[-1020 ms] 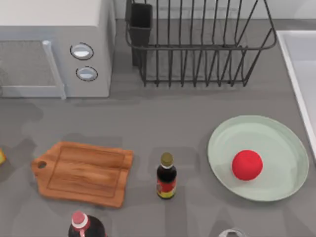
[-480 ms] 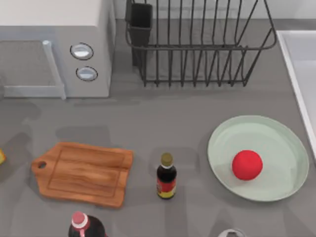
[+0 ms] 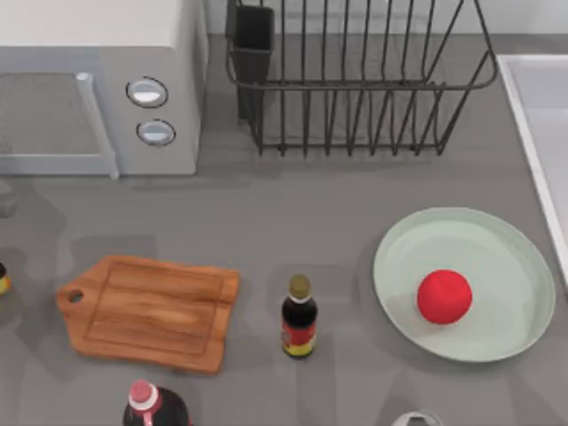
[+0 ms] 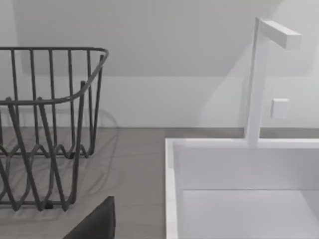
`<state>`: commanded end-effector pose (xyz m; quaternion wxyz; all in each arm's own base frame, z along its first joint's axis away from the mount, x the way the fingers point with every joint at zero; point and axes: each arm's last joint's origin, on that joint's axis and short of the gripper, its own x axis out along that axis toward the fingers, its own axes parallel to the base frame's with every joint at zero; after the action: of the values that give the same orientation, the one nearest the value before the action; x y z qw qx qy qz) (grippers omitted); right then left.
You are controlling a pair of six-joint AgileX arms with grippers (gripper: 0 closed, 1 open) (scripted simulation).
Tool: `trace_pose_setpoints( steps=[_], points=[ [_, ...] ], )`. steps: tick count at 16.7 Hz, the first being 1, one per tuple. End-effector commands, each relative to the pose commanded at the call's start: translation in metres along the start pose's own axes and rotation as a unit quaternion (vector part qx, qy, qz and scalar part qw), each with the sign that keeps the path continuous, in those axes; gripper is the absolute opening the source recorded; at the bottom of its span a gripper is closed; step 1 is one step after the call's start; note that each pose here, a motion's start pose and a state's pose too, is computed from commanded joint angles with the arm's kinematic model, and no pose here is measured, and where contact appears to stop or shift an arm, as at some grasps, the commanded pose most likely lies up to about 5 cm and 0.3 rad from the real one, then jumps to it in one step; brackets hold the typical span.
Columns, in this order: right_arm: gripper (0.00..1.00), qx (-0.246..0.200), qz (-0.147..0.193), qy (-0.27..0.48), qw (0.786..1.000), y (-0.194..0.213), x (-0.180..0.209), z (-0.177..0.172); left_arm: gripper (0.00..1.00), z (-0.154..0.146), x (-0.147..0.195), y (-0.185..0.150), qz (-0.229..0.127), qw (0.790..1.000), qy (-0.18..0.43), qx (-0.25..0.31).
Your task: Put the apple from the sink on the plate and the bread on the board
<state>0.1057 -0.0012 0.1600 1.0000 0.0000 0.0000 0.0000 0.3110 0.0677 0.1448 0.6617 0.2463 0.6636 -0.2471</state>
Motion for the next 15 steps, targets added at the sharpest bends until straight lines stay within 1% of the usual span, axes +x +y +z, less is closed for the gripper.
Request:
trace_pose_setpoints(
  steps=[4, 9, 15],
  points=[
    [1.00, 0.000, 0.000, 0.000, 1.000, 0.000, 0.000, 0.000, 1.00, 0.008, 0.028, 0.005, 0.000, 1.000, 0.000, 0.000],
    [1.00, 0.000, 0.000, 0.000, 1.000, 0.000, 0.000, 0.000, 1.00, 0.010, 0.030, 0.007, 0.001, 1.000, -0.001, 0.000],
    [1.00, 0.000, 0.000, 0.000, 1.000, 0.000, 0.000, 0.000, 0.55, 0.010, 0.030, 0.007, 0.001, 1.000, -0.001, 0.000]
  ],
)
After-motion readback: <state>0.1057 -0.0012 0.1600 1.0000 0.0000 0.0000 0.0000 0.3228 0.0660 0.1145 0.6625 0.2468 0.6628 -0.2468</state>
